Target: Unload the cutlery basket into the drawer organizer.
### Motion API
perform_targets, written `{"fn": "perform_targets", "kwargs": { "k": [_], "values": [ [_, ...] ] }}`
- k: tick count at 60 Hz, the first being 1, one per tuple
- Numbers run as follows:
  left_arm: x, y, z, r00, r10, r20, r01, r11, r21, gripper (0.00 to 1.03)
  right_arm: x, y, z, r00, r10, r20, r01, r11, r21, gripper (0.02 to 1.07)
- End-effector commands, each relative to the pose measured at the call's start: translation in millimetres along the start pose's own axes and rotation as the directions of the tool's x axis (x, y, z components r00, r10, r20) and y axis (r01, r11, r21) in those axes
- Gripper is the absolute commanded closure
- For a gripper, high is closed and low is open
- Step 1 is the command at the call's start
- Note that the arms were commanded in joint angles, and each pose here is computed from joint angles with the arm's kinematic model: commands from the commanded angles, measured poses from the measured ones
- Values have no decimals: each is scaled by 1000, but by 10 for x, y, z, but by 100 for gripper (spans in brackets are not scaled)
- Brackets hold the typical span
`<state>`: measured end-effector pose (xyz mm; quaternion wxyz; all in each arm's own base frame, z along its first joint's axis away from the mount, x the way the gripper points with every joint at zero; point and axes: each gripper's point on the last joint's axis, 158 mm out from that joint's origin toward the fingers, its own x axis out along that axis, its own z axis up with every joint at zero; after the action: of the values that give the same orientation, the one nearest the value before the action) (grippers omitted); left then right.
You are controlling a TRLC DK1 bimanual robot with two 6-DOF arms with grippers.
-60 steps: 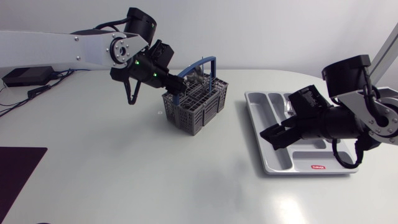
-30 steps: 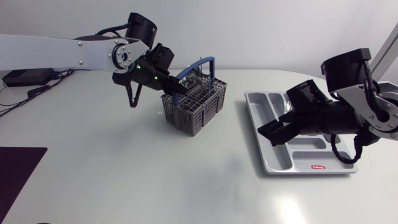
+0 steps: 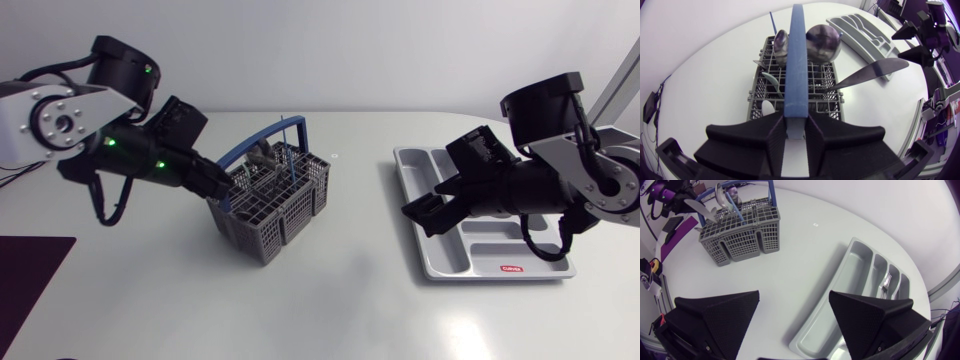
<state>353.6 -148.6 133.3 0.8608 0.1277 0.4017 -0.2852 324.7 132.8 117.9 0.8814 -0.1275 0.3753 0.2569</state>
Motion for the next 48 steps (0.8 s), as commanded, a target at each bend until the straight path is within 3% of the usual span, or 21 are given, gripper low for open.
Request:
{"fn": "perform_targets", "kwargs": {
  "k": [1, 3, 9, 14, 15, 17, 23, 28, 36, 44, 48],
  "values": [
    [-167, -90, -35, 999, -20, 44, 19, 999, 32, 99, 50, 49, 42, 1000, 7, -3, -7, 1000, 7, 7],
    [-182, -85, -45, 999, -18, 46, 17, 999, 31, 96, 70, 74, 55, 1000, 12, -5, -12, 1000, 4, 7],
    [-221, -67, -113, 999, -9, 47, 7, 999, 41, 61, 112, 143, 105, 1000, 28, -7, -28, 1000, 5, 7],
    [-291, -90, -139, 998, -3, 63, -1, 997, 72, 47, 107, 221, 135, 999, 42, -3, -42, 999, -10, 7],
    [-334, -109, -145, 997, -1, 74, -6, 996, 93, 40, 106, 233, 133, 999, 44, -3, -44, 999, -12, 7],
    [-395, -123, -143, 996, 3, 91, -14, 993, 119, 34, 109, 251, 124, 999, 47, -6, -47, 999, -15, 7],
    [-554, -161, -120, 990, 15, 141, -43, 980, 195, 30, 123, 272, 88, 999, 52, -13, -52, 998, -25, 7],
    [-772, -227, -134, 981, 26, 191, -89, 941, 328, 29, 118, 278, 56, 999, 52, -16, -53, 998, -27, 7],
    [-975, -501, -294, 975, -10, 220, -120, 816, 565, 29, 104, 281, 17, 999, 51, -18, -52, 998, -32, 7],
    [-966, -774, -468, 981, -1, 192, -153, 599, 786, 29, 90, 296, -47, 998, 54, -26, -56, 997, -46, 7],
    [-893, -849, -538, 986, 9, 165, -146, 517, 843, 29, 89, 301, -79, 998, 55, -29, -56, 997, -47, 7]
  ]
}}
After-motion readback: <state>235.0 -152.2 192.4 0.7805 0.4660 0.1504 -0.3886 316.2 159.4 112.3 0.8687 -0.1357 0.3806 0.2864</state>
